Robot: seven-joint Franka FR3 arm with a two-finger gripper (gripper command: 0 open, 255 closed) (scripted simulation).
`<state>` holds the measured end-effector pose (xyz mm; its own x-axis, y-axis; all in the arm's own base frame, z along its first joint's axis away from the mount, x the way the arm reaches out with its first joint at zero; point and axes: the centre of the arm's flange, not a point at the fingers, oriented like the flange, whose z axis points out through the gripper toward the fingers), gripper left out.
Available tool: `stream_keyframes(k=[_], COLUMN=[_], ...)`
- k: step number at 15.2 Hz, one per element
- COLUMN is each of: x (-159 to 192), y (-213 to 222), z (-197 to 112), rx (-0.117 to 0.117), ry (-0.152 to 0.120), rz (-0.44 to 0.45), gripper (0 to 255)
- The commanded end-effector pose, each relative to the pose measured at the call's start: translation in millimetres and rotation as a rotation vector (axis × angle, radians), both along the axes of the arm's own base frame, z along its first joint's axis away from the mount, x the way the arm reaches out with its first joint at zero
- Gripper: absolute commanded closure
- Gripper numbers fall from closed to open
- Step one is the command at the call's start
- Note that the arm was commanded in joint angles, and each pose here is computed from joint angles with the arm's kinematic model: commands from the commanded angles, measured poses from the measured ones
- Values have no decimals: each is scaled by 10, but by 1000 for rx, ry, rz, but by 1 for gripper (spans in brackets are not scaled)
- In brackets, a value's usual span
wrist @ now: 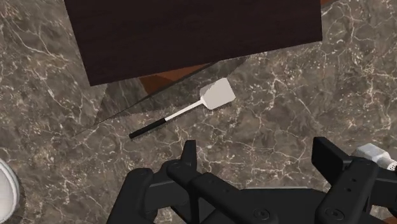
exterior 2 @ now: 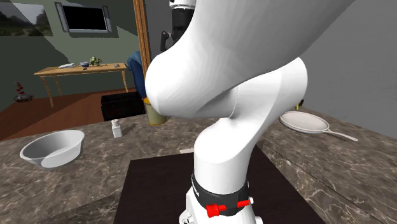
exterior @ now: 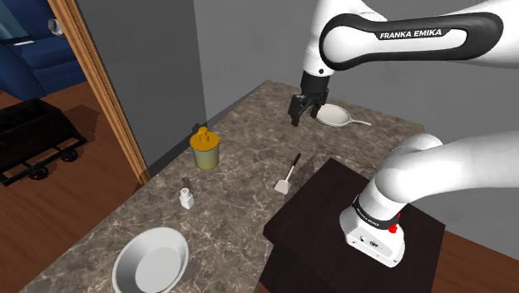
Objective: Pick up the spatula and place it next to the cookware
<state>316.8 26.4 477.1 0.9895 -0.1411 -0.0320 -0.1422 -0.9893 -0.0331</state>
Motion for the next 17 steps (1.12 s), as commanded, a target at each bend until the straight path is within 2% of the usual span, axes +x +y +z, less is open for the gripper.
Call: stream_keyframes(k=[1, 17], x=[49, 378], y=[-40, -568], z=[-227, -2205], rx=[-7, -62], ry=[-8, -38], rz=[-89, -766], gripper=[0, 0])
